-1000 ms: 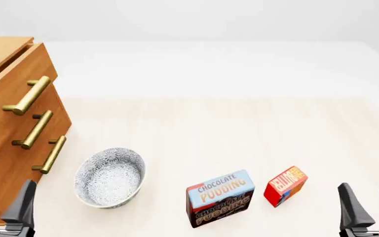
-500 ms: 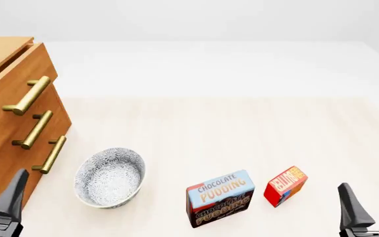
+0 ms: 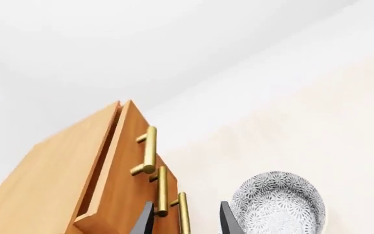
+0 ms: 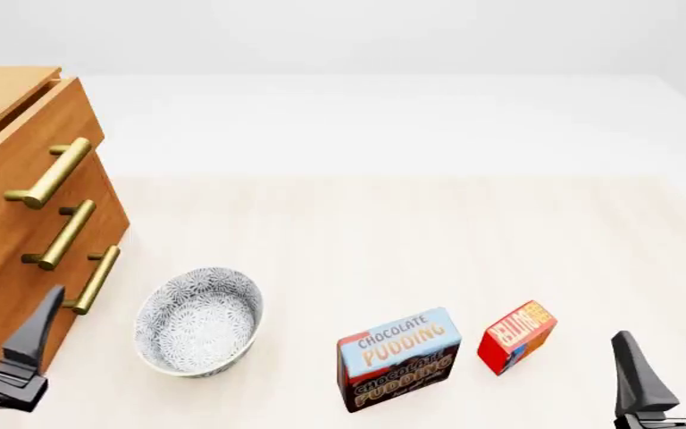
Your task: Put the butter at the back in the top drawer of the cabinet and close it.
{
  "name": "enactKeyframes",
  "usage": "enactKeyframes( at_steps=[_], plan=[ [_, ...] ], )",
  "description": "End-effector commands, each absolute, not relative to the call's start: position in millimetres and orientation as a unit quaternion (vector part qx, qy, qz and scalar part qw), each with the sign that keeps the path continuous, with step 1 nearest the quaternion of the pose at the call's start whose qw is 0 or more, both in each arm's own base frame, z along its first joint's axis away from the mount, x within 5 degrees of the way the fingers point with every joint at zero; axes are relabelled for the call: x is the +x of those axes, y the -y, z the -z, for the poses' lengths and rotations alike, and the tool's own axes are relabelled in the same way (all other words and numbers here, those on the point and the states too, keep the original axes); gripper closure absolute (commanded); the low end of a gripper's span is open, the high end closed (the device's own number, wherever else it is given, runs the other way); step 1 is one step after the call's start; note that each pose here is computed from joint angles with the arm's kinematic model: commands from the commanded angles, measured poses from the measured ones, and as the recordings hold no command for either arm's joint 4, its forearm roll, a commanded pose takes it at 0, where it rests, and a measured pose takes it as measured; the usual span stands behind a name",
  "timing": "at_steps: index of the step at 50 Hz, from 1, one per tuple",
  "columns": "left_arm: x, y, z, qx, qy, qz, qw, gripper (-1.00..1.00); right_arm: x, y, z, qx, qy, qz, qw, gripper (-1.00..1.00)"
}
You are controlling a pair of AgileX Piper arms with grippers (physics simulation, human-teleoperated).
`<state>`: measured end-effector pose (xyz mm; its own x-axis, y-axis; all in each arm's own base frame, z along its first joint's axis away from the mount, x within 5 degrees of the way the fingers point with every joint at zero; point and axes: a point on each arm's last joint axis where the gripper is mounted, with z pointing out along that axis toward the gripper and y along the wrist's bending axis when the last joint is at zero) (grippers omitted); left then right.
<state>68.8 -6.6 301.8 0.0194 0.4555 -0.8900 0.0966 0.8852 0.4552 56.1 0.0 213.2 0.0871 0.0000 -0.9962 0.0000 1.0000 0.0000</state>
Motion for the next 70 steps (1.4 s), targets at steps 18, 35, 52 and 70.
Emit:
enactKeyframes(
  at_steps=[18, 35, 52, 70],
  plan=[
    [78, 9, -332, 0.316, -0.674, -0.209, 0.634, -1.0, 56, 0, -213, 0.0, -0.676, 0.0, 0.737, -1.0],
    [85, 11, -346, 0.349, -0.665, -0.23, 0.619, -1.0, 56, 0, -213, 0.0, -0.676, 0.0, 0.737, -1.0],
    [99, 11, -347, 0.395, -0.66, -0.264, 0.582, -1.0, 56, 0, -213, 0.0, -0.676, 0.0, 0.737, -1.0],
    [105, 9, -345, 0.412, -0.652, -0.292, 0.566, -1.0, 56, 0, -213, 0.0, -0.676, 0.0, 0.737, -1.0]
  ],
)
